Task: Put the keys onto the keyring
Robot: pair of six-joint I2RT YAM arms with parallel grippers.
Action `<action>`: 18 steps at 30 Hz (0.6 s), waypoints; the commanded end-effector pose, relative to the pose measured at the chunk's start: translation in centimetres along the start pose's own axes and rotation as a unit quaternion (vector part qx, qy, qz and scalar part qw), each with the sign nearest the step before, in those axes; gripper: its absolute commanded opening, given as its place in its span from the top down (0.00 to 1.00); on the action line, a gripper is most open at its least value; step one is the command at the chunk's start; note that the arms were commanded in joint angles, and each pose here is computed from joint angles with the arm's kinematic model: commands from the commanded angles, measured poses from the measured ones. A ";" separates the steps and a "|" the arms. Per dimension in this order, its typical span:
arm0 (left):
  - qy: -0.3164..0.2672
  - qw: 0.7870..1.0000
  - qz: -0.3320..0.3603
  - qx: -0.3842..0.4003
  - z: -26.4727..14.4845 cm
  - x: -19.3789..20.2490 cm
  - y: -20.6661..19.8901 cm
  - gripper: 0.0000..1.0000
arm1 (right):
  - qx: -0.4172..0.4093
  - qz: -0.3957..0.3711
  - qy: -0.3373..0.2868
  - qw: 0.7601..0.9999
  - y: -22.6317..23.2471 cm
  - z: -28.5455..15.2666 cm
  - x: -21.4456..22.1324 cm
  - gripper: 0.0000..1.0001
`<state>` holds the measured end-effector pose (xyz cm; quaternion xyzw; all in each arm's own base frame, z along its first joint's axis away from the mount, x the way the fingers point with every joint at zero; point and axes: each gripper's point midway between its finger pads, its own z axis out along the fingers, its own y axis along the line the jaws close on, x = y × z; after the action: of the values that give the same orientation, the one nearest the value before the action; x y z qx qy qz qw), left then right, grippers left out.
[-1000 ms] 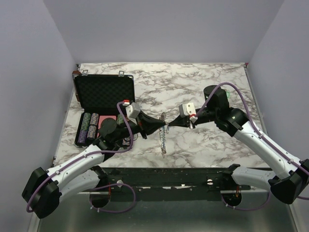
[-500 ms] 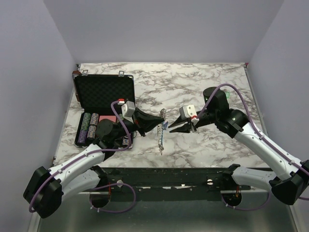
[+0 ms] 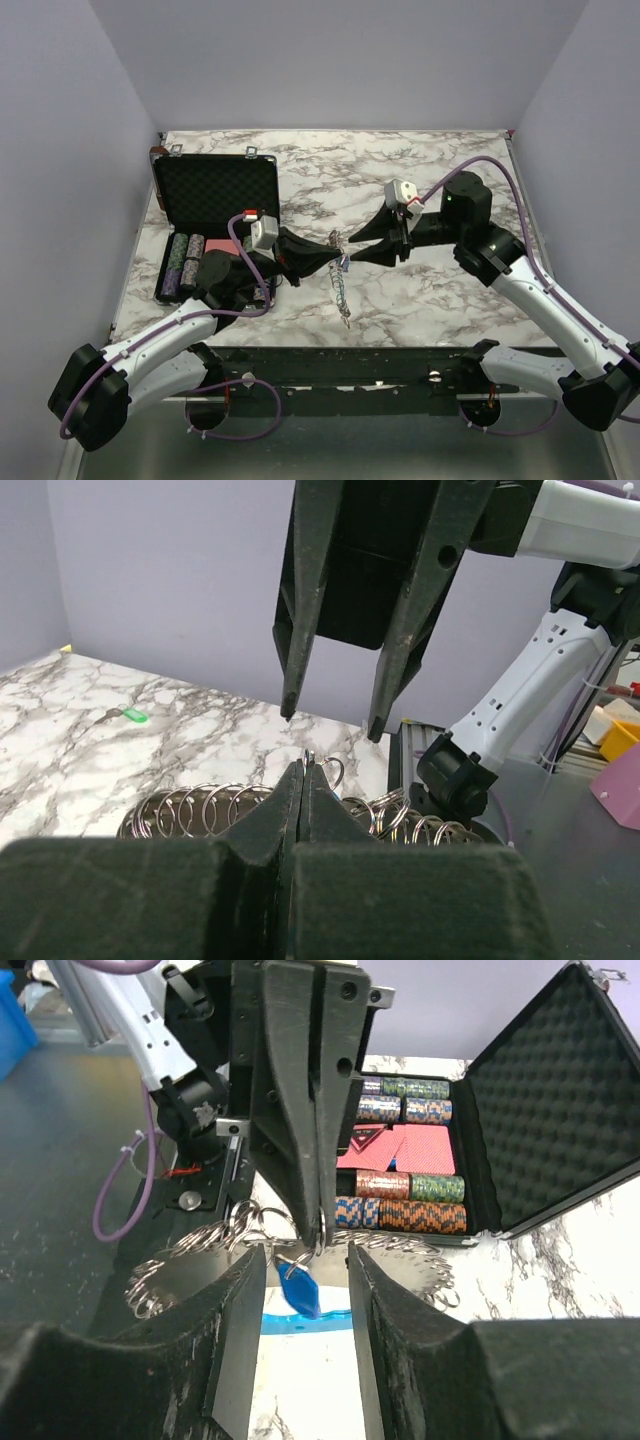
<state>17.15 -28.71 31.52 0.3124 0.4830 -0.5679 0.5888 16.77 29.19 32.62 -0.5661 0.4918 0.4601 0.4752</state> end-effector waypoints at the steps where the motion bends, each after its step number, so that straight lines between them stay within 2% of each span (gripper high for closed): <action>1: -0.025 0.999 0.037 0.028 0.0 -1.4 -1.0 1.00 | 0.024 0.060 -0.021 0.998 -0.8 0.3 -0.5 0.52; 10: -0.030 0.999 0.041 0.018 0.0 -1.6 -0.6 1.00 | 0.022 0.125 -0.028 0.991 -1.1 1.2 0.5 0.52; 18: -0.031 0.999 0.043 0.009 0.0 -1.7 -0.4 1.00 | 0.024 0.134 -0.035 0.990 -1.6 1.5 0.6 0.65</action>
<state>17.10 -28.66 31.69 0.3198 0.4734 -0.5626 0.5976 17.65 30.41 32.14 -0.4812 0.5513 0.5238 0.4361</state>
